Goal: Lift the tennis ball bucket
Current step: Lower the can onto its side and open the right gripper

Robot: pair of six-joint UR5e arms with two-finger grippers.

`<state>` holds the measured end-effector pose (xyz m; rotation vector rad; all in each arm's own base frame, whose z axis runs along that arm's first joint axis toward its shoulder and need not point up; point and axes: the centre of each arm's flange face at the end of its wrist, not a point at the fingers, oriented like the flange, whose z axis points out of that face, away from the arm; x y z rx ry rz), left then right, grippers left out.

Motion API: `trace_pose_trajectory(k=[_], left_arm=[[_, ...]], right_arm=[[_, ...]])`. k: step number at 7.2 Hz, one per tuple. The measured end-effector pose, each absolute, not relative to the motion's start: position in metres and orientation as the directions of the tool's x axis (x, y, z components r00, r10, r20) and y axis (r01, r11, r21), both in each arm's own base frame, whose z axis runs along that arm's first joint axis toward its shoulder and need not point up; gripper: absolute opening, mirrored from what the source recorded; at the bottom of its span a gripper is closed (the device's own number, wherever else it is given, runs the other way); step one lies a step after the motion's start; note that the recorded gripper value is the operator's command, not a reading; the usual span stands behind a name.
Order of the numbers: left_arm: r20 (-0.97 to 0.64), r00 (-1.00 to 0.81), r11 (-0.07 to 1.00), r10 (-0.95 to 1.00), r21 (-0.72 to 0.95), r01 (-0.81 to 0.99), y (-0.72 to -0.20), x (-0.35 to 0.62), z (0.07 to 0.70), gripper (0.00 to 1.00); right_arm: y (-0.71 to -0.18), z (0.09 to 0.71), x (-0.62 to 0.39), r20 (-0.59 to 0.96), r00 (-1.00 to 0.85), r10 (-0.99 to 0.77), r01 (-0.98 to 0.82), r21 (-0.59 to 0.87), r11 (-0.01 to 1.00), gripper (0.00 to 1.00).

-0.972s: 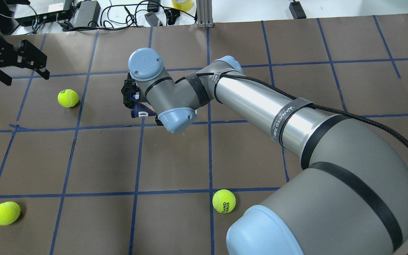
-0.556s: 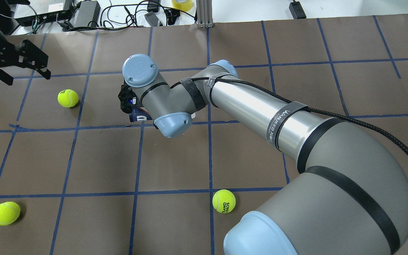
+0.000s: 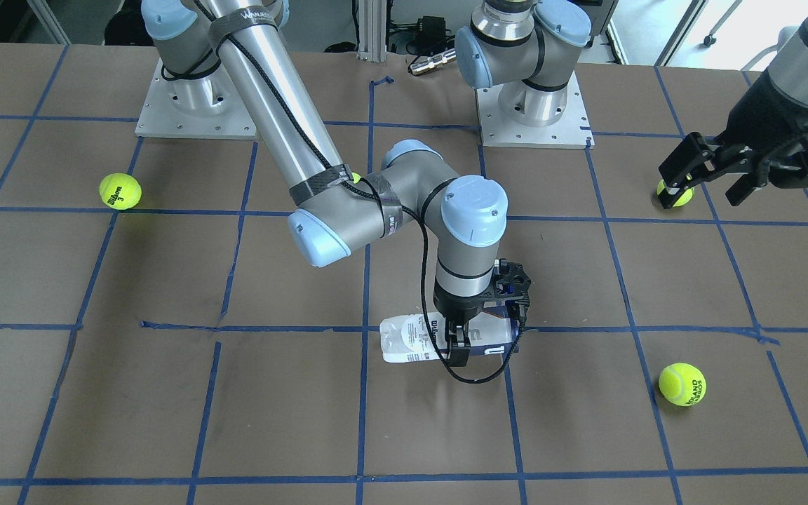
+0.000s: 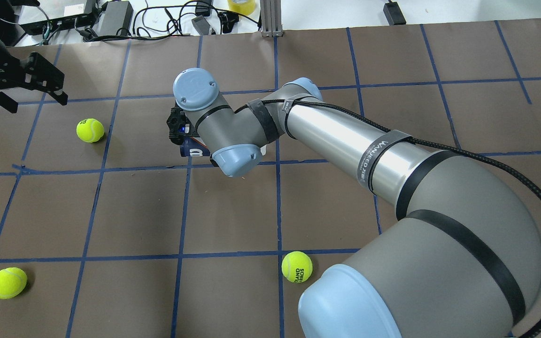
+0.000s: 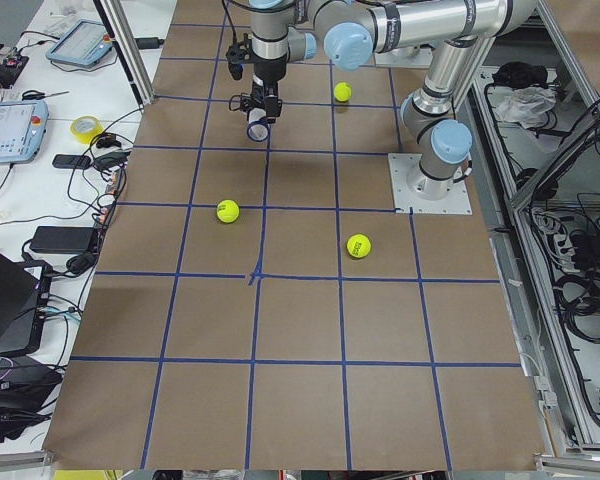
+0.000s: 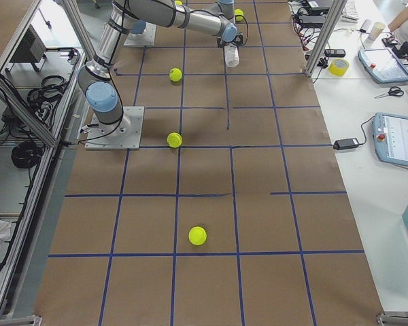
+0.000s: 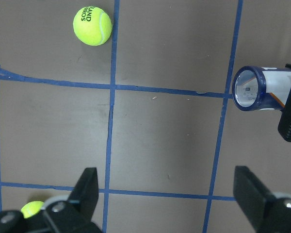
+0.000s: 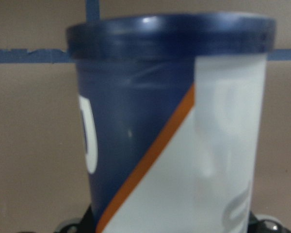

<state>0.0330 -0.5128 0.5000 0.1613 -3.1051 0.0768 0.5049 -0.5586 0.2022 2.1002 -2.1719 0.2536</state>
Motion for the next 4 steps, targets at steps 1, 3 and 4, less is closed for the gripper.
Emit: trace_pose_trajectory(k=[1,3,4], left_arm=[[0.038,-0.994,0.993,-0.102,-0.049,-0.104,-0.513,0.0323,0.5001,1.0],[0.046,-0.994,0.993,-0.101,-0.051,-0.103,-0.5133,0.0313,0.5002,1.0],[0.047,-0.994,0.993,-0.101,-0.051,-0.103,-0.5133,0.0312,0.5002,1.0]], right_arm=[[-0.56,0.1996,0.5042,0.19,-0.057,-0.98,-0.998,-0.048,0.048,0.98],[-0.5601,0.1953,0.5048,0.182,-0.07,-0.981,-0.997,-0.054,0.061,1.0],[-0.5603,0.1941,0.5046,0.18,-0.071,-0.981,-0.997,-0.053,0.063,1.0]])
